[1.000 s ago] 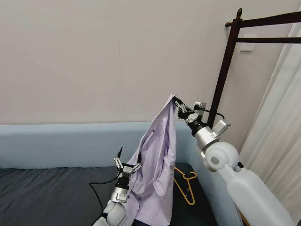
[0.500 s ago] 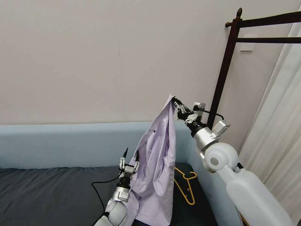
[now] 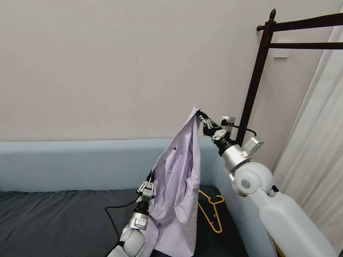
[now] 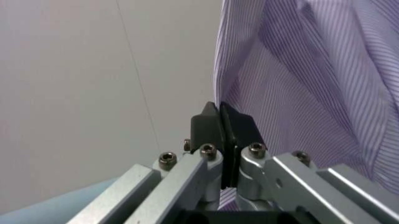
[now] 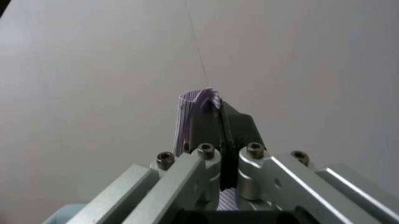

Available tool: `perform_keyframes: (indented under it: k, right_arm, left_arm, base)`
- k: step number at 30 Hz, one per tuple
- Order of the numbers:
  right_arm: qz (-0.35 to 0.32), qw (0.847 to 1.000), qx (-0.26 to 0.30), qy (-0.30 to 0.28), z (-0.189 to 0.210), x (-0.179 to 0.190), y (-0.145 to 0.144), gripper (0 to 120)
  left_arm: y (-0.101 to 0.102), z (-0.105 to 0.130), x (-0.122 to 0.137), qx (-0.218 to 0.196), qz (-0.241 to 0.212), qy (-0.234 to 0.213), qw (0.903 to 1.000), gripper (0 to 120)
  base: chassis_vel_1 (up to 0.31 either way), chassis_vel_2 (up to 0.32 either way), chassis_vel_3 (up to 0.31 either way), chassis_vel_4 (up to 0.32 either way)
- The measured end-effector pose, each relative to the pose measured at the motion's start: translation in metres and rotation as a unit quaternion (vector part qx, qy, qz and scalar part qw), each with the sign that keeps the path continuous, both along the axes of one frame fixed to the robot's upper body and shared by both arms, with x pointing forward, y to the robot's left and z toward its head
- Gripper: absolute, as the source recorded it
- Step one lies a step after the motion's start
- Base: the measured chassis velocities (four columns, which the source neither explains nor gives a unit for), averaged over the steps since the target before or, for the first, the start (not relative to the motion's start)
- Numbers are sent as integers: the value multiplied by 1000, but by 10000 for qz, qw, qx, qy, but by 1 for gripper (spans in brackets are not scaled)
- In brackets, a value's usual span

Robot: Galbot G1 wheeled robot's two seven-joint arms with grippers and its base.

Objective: Pick up the clothes from the sofa and hang them on the clothes hanger.

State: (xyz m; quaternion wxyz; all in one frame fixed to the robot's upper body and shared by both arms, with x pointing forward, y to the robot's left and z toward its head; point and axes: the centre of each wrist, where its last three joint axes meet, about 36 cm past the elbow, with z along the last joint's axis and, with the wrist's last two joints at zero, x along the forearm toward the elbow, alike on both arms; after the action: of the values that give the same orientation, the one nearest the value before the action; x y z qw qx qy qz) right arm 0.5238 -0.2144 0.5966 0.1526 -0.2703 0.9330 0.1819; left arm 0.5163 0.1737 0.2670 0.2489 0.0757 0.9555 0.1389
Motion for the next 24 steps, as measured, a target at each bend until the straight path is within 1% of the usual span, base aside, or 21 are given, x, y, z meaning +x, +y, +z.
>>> perform_keyframes:
  k: [2, 3, 4, 5, 7, 8, 9, 10, 11, 12, 13, 14, 15, 16, 17, 19, 20, 21, 22, 23, 24]
  right_arm:
    - [-22, 10000, -14, -34, 1, 0, -2, 0]
    - [-34, 10000, -37, -74, 1, 0, -4, 0]
    - [-34, 10000, -37, -74, 1, 0, -4, 0]
    - [-47, 9999, -80, -113, 1, 1, -7, 0]
    - [-131, 9990, -328, -269, -2, 7, -18, 0]
    - [-205, 9979, -498, -352, -3, 11, -26, 0]
    - [-205, 9979, -498, -352, -3, 11, -26, 0]
    - [-272, 9970, -602, -406, -3, 13, -30, 0]
    - [-343, 9962, -663, -458, -1, 16, -33, 0]
    - [-436, 9954, -684, -511, 4, 18, -36, 0]
    - [-436, 9954, -684, -511, 4, 18, -36, 0]
    - [-528, 9948, -672, -555, 9, 20, -37, 0]
    - [-643, 9941, -632, -608, 17, 21, -38, 0]
    - [-752, 9931, -580, -685, 26, 22, -38, 0]
    - [-752, 9931, -580, -685, 26, 22, -38, 0]
    - [-863, 9904, -504, -958, 41, 16, -35, 0]
    - [-889, 9882, -479, -1154, 46, 12, -33, 0]
    - [-889, 9882, -479, -1154, 46, 12, -33, 0]
    - [-895, 9864, -480, -1291, 47, 7, -30, 0]
    - [-911, 9849, -533, -1375, 43, -1, -28, 0]
    - [-911, 9849, -533, -1375, 43, -1, -28, 0]
  left_arm:
    - [5, 13, 0, -236, -136, -85, 9996, 0]
    - [9, 29, 2, -480, -300, -160, 9983, 0]
    - [9, 29, 2, -480, -300, -160, 9983, 0]
    - [12, 41, 4, -614, -442, -210, 9969, 0]
    - [28, 102, 18, -1022, -1267, -470, 9855, 0]
    - [42, 138, 26, -1156, -1585, -599, 9787, 0]
    - [42, 138, 26, -1156, -1585, -599, 9787, 0]
    - [55, 168, 34, -1209, -1740, -669, 9750, 0]
    - [66, 191, 40, -1245, -1798, -700, 9733, 0]
    - [81, 218, 48, -1276, -1807, -718, 9726, 0]
    - [81, 218, 48, -1276, -1807, -718, 9726, 0]
    - [91, 236, 54, -1281, -1774, -729, 9730, 0]
    - [103, 261, 62, -1295, -1687, -767, 9741, 0]
    - [111, 280, 67, -1318, -1589, -791, 9752, 0]
    - [111, 280, 67, -1318, -1589, -791, 9752, 0]
    - [118, 315, 66, -1414, -1370, -764, 9774, 0]
    - [120, 326, 61, -1378, -1256, -737, 9797, 0]
    - [120, 326, 61, -1378, -1256, -737, 9797, 0]
    - [122, 333, 55, -1265, -1136, -731, 9827, 0]
    - [123, 334, 45, -1088, -978, -708, 9867, 0]
    - [123, 334, 45, -1088, -978, -708, 9867, 0]
  base:
    - [0, 0, 0, 0]
    - [0, 0, 0, 0]
    - [0, 0, 0, 0]
    - [0, 0, 0, 0]
    - [0, 0, 0, 0]
    - [0, 0, 0, 0]
    - [0, 0, 0, 0]
    - [0, 0, 0, 0]
    - [0, 0, 0, 0]
    - [0, 0, 0, 0]
    - [0, 0, 0, 0]
    - [0, 0, 0, 0]
    - [0, 0, 0, 0]
    - [0, 0, 0, 0]
    - [0, 0, 0, 0]
    - [0, 0, 0, 0]
    - [0, 0, 0, 0]
    - [0, 0, 0, 0]
    - [0, 0, 0, 0]
    - [0, 0, 0, 0]
    - [0, 0, 0, 0]
